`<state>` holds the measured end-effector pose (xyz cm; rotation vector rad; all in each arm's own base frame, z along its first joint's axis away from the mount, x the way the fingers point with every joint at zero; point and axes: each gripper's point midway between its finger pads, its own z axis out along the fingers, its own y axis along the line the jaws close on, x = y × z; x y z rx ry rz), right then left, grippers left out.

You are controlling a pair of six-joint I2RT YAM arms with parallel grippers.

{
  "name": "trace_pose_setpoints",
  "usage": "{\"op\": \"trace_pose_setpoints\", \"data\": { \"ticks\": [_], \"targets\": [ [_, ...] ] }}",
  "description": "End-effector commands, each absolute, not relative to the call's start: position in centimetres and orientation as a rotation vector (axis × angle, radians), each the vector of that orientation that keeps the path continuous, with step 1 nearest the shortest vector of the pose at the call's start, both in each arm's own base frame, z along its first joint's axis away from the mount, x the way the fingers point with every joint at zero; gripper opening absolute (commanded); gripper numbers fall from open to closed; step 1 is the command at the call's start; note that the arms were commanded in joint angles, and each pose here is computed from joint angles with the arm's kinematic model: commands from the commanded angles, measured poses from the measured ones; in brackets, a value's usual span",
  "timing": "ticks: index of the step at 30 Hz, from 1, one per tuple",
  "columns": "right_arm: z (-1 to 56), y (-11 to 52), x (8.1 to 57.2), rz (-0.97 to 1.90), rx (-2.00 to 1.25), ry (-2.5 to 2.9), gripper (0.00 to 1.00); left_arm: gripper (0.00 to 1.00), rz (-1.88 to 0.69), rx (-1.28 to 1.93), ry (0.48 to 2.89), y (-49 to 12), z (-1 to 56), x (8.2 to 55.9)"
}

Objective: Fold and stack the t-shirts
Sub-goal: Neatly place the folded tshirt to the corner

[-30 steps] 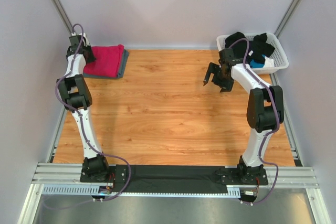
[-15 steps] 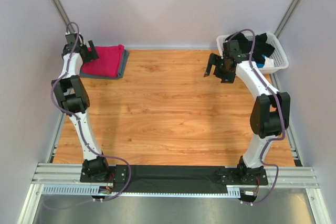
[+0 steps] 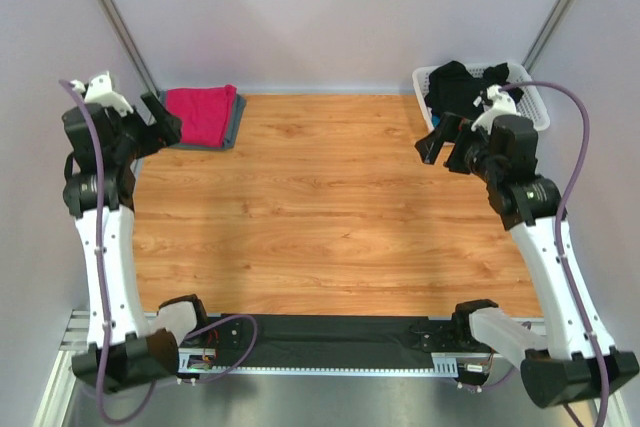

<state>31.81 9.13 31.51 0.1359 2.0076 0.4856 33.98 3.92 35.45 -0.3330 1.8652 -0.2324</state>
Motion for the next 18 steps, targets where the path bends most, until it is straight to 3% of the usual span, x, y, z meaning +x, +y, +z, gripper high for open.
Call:
{"op": "trace_pose_setpoints", "data": {
  "ticks": [1, 5, 9, 11, 12, 14, 15, 18],
  "targets": [
    [32.1, 8.7, 30.0, 0.499, 0.141, 1.916, 1.0, 1.0, -0.274, -0.333, 1.935, 2.0, 33.0, 29.0],
    [31.0, 8.5, 28.9, 0.531, 0.206, 1.891, 1.0, 0.99, -0.078, -0.573, 1.898, 6.2, 30.5, 29.1],
    [30.2, 9.8, 29.3, 0.615, 0.222, 1.929, 1.0, 0.81, -0.209, -0.746, 1.874, 7.4, 29.0, 36.7],
    [29.3, 10.0, 29.6, 0.622, 0.226, 1.97, 1.0, 0.63, -0.26, -0.761, 1.839, 7.9, 28.6, 40.2],
    [28.8, 10.2, 30.0, 0.621, 0.23, 2.0, 1.0, 0.48, -0.29, -0.814, 1.808, 8.7, 28.2, 43.4],
    [28.1, 10.0, 30.3, 0.603, 0.25, 2.034, 1.0, 0.34, -0.311, -0.846, 1.792, 9.6, 27.7, 46.4],
    [27.5, 9.7, 30.7, 0.582, 0.267, 2.048, 1.0, 0.16, -0.322, -0.865, 1.792, 10.4, 26.7, 49.3],
    [27.1, 8.9, 31.7, 0.533, 0.32, 2.032, 1.0, 0.0, -0.376, -0.92, 1.791, 11.8, 24.3, 54.4]
  ]
}}
